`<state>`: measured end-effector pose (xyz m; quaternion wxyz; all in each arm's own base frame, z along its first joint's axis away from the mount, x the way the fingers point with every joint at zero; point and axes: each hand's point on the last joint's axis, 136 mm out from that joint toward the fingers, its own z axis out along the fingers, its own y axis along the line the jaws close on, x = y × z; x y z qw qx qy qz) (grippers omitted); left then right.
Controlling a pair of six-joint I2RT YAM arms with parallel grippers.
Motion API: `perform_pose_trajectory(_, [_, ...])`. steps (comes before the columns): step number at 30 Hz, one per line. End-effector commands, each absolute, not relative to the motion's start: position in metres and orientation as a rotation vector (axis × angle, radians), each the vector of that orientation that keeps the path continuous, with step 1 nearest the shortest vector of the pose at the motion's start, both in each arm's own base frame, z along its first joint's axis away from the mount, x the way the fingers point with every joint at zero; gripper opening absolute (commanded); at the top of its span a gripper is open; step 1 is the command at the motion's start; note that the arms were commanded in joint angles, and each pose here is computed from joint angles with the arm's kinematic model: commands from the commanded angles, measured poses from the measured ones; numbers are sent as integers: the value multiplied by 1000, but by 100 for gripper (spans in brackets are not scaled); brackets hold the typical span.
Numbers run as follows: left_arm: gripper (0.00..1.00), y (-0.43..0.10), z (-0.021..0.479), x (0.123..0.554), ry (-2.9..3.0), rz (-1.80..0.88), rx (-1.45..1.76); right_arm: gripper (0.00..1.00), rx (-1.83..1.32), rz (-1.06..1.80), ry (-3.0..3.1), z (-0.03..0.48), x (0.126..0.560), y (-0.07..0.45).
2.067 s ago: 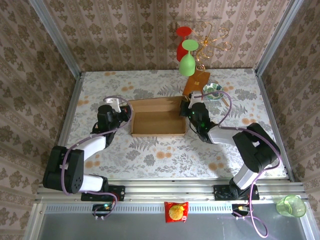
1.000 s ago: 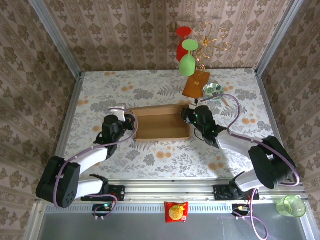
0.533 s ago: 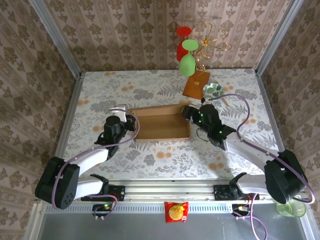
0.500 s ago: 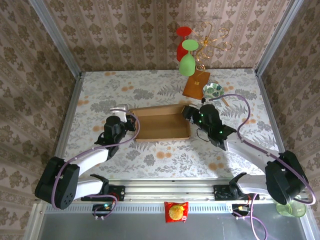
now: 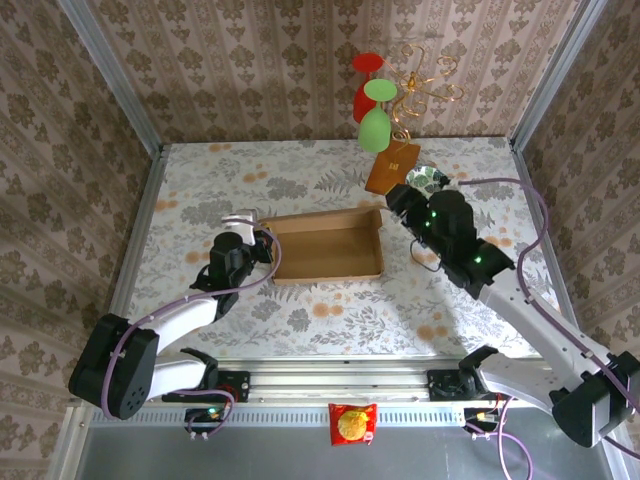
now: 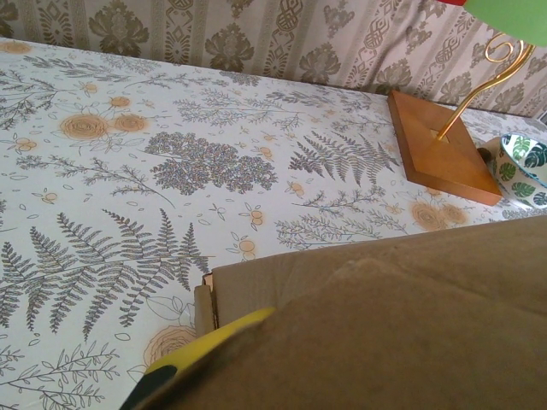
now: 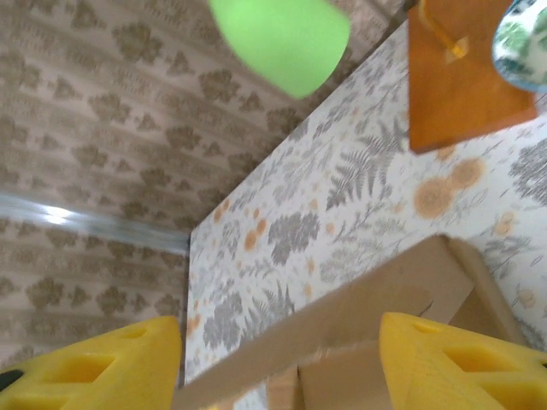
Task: Fold the paper box
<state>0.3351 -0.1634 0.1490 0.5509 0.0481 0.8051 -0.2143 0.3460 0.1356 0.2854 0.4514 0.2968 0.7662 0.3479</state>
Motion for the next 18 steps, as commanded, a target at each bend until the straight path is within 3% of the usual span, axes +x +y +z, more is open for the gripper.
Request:
perform_pose_trajectory(1, [0,-157,92,312,2121,-449,147,65,957,886,1989,251,360,127])
perform_pose_trajectory(9, [0,-157,92,313,2118,-450,141,64,1145,1021,2053,220,399,148])
perform_pose_trajectory(18, [0,-160,96,317,2108,-465,134,58,1247,1167,2169,176,405,181])
